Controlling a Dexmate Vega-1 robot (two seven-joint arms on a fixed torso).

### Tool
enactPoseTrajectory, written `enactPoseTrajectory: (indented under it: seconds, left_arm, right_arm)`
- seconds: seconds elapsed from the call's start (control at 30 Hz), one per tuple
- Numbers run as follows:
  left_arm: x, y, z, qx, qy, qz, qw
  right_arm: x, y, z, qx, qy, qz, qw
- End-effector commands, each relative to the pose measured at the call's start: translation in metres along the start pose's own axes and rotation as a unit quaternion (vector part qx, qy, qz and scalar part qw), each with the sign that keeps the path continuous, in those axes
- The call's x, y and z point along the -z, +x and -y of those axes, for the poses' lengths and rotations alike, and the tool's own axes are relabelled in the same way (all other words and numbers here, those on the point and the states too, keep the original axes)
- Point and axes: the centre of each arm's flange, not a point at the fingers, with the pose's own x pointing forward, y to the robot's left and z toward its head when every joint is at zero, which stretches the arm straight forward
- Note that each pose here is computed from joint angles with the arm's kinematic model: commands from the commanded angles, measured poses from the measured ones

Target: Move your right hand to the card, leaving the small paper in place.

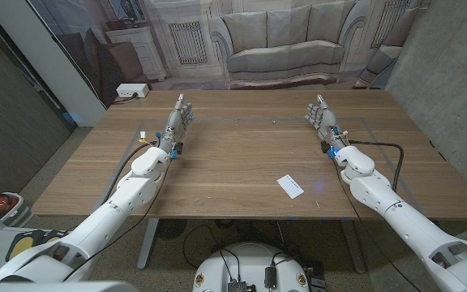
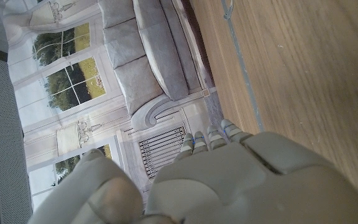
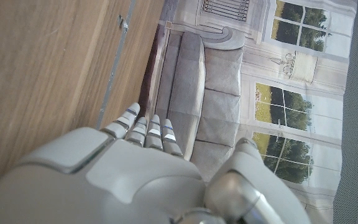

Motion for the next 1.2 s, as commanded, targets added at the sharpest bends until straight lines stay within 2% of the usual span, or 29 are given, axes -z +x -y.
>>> enactPoseTrajectory:
  seconds: [0.03, 0.23, 0.5, 0.73, 1.2]
  left_arm:
    - [0.000, 0.001, 0.002, 0.000, 0.001, -0.013, 1.000]
    - [-0.001, -0.002, 0.003, -0.001, -0.003, -0.013, 1.000]
    - [0.000, 0.004, 0.009, 0.018, -0.010, -0.017, 1.000]
    - [-0.006, 0.003, 0.013, 0.016, -0.003, -0.013, 1.000]
    - [-0.012, 0.005, 0.012, 0.018, 0.001, -0.009, 1.000]
  right_arm:
    - [0.003, -0.001, -0.004, -0.005, 0.002, 0.002, 1.0000]
    - [0.001, -0.001, -0.006, -0.008, 0.005, 0.007, 0.9999]
    - [-0.004, -0.009, -0.006, -0.013, 0.007, 0.020, 0.9997]
    - [-0.007, -0.012, -0.006, -0.028, 0.015, 0.030, 0.9991]
    - [-0.015, -0.025, 0.000, -0.022, 0.012, 0.048, 0.9985]
